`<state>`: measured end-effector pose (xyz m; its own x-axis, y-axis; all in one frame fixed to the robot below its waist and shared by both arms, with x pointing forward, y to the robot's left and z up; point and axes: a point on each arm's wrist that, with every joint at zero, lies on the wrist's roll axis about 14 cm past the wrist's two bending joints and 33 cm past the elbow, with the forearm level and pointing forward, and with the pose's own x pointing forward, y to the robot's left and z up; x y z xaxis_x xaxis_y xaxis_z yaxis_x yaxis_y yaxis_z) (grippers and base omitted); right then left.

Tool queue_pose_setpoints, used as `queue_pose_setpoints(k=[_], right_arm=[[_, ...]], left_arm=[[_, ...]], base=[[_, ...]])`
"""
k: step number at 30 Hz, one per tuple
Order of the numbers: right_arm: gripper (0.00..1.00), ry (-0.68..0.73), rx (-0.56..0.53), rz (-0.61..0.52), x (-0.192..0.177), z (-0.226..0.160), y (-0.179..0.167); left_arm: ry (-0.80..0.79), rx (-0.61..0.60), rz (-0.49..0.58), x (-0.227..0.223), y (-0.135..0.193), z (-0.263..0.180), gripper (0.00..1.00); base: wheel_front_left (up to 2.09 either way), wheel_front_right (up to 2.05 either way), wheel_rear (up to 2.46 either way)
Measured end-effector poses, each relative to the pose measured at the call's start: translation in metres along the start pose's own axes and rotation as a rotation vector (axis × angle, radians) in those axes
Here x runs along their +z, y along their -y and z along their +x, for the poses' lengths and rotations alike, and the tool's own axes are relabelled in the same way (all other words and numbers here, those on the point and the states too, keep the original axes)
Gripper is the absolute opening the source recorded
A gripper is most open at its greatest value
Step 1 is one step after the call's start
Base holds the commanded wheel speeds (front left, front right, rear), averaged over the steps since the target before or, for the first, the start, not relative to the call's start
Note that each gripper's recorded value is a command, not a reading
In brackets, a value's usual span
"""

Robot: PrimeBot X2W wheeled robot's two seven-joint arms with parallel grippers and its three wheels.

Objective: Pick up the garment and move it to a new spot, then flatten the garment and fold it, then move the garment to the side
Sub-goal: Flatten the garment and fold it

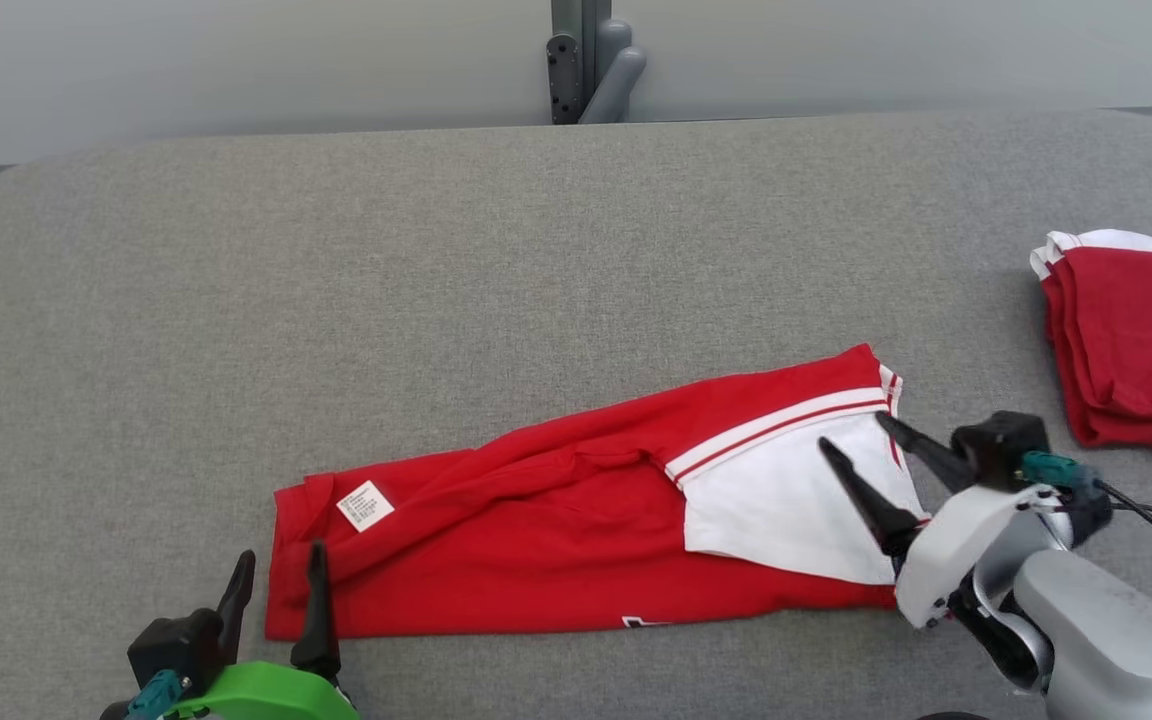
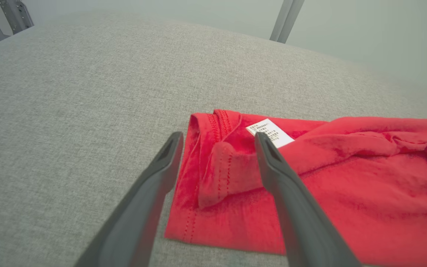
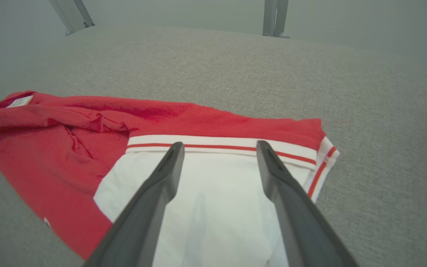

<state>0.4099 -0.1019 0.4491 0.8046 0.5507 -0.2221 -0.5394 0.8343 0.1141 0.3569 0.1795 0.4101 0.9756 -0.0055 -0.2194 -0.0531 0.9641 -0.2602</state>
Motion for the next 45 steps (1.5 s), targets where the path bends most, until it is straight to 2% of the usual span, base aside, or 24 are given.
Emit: queue_pose_setpoints(k=[2, 8, 13, 19, 21, 22, 27, 33, 36, 39, 42, 44, 45], right_arm=[[1.00, 0.003, -0.102, 0.044, -0.006, -0.006, 0.025], [1.00, -0.049, -0.254, 0.136, -0.036, -0.008, 0.055], [1.00, -0.115, -0.306, 0.191, -0.062, -0.004, 0.058], [1.00, -0.161, -0.302, 0.231, -0.075, 0.006, 0.049], [0.27, -0.174, -0.284, 0.234, -0.077, 0.008, 0.043], [0.00, -0.175, -0.267, 0.252, -0.077, 0.010, 0.036], [0.00, -0.146, -0.291, 0.273, -0.072, 0.006, 0.044], [0.00, -0.097, -0.487, 0.282, -0.061, -0.025, 0.110], [0.00, -0.052, -0.534, 0.272, -0.047, -0.036, 0.129], [0.00, 0.001, -0.489, 0.232, -0.028, -0.028, 0.121], [0.00, 0.050, -0.382, 0.212, -0.012, -0.013, 0.089], [0.00, 0.066, -0.272, 0.209, 0.000, 0.000, 0.055], [0.00, 0.066, -0.272, 0.209, 0.000, 0.000, 0.055]], left_arm=[[0.000, -0.007, 0.003, 0.000, 0.002, 0.000, 1.00], [-0.005, -0.006, 0.019, -0.001, 0.001, 0.000, 1.00], [-0.012, 0.012, 0.024, -0.003, -0.006, -0.003, 1.00], [-0.013, 0.036, 0.023, -0.004, -0.013, -0.005, 1.00], [-0.011, 0.035, 0.023, -0.003, -0.013, -0.005, 1.00], [-0.009, 0.033, 0.025, -0.002, -0.013, -0.005, 1.00], [-0.006, 0.013, 0.027, -0.001, -0.006, 0.001, 1.00], [-0.004, -0.014, 0.030, 0.000, 0.003, 0.005, 1.00], [-0.005, -0.023, 0.030, 0.000, 0.005, 0.005, 1.00], [-0.008, -0.032, 0.030, -0.001, 0.008, 0.006, 1.00], [-0.015, -0.048, 0.031, -0.004, 0.012, 0.006, 1.00], [-0.017, -0.057, 0.029, -0.004, 0.015, 0.005, 1.00], [-0.017, -0.057, 0.029, -0.004, 0.015, 0.005, 1.00]], base=[[0.00, 0.00, 0.00], [0.00, 0.00, 0.00], [0.00, 0.00, 0.00], [0.00, 0.00, 0.00], [0.00, 0.00, 0.00], [0.00, 0.00, 0.00], [0.00, 0.00, 0.00], [0.00, 0.00, 0.00], [0.00, 0.00, 0.00], [0.00, 0.00, 0.00], [0.00, 0.00, 0.00], [0.00, 0.00, 0.00], [0.00, 0.00, 0.00]])
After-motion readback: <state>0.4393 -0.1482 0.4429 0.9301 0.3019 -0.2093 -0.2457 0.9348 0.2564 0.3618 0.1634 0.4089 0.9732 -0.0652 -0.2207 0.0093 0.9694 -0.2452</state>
